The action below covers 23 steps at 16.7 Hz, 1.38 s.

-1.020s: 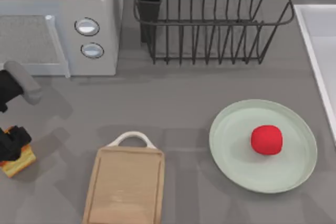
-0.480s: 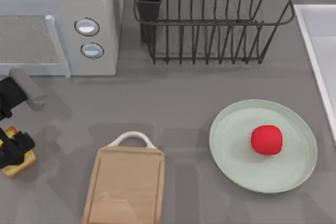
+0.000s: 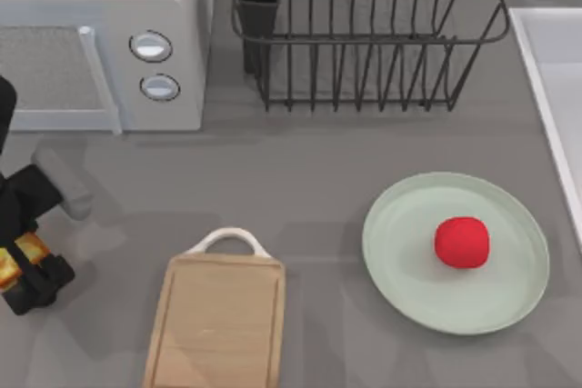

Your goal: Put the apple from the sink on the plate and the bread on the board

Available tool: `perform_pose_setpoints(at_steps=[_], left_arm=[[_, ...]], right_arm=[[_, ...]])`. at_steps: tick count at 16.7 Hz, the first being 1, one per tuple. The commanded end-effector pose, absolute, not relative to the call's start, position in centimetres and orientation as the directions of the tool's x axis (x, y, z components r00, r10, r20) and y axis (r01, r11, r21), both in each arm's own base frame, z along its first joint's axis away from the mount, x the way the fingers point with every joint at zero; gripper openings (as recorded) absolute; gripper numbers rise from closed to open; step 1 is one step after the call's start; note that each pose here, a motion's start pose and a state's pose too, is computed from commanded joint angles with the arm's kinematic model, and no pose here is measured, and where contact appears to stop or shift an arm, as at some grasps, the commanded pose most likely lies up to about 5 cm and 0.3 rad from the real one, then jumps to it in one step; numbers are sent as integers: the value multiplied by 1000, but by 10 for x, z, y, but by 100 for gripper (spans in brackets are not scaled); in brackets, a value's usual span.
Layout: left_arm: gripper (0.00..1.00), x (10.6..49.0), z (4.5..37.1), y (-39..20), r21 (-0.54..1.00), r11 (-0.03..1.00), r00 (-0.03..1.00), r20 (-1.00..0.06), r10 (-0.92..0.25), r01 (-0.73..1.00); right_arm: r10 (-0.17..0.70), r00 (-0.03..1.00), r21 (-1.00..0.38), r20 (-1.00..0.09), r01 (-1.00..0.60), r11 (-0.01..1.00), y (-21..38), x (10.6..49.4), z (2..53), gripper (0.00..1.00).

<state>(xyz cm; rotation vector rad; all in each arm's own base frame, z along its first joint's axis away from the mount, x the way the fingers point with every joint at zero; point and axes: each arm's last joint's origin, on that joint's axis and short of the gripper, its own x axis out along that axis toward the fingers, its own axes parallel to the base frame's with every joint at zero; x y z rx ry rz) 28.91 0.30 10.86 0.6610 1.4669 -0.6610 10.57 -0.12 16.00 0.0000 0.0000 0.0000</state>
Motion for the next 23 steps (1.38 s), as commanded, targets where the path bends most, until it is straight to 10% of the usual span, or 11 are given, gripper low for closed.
perform_pose_setpoints(at_steps=[2, 15, 23], left_arm=[[100, 289, 109, 3, 0, 663, 1, -1000, 0, 749], [2, 289, 109, 3, 0, 663, 1, -1000, 0, 749], [0, 289, 109, 3, 0, 663, 1, -1000, 0, 749]], right_arm=[[0, 1000, 0, 0, 0, 1000, -1, 106, 160, 100], [0, 1000, 0, 0, 0, 1000, -1, 106, 160, 100], [0, 1000, 0, 0, 0, 1000, -1, 106, 160, 100]])
